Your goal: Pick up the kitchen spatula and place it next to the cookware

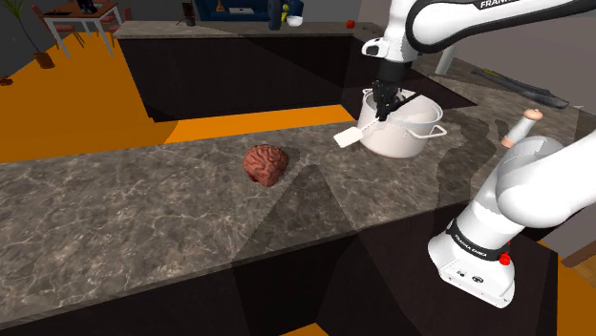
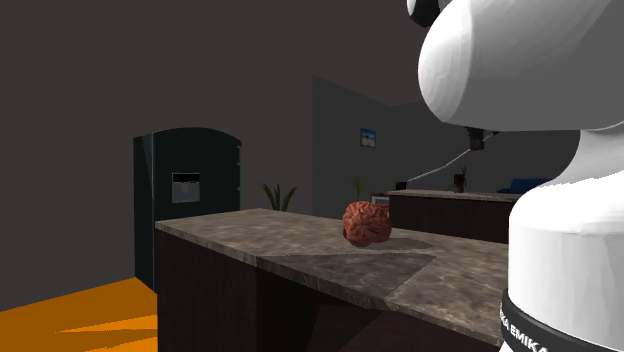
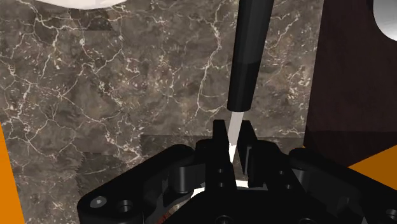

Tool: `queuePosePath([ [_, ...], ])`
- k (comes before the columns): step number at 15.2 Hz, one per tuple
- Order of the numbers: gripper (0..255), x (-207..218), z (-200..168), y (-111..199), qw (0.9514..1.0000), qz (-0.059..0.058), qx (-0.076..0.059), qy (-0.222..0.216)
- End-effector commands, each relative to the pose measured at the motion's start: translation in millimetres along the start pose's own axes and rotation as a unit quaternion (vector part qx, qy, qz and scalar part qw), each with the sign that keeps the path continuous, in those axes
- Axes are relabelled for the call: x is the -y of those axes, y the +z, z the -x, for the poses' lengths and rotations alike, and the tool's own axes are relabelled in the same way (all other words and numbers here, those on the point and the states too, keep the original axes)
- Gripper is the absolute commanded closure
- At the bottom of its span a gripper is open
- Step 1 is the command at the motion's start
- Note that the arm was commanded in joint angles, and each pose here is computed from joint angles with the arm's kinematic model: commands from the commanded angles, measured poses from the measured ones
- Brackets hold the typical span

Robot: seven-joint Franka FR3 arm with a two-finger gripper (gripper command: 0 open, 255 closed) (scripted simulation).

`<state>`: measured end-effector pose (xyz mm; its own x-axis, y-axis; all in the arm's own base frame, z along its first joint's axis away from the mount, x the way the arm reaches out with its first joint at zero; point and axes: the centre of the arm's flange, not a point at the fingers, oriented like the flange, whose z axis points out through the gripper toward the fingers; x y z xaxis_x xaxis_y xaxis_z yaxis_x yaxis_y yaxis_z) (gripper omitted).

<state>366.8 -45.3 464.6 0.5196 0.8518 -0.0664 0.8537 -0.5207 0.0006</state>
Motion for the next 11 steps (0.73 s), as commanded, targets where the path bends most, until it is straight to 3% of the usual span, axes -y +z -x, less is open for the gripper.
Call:
queuePosePath([
  [1, 255, -6.3, 25.2, 2.7, 1.0000, 0.000, 0.000, -0.001],
  [11, 255, -39.0, 152.8, 11.2, 1.0000, 0.000, 0.000, -0.001],
])
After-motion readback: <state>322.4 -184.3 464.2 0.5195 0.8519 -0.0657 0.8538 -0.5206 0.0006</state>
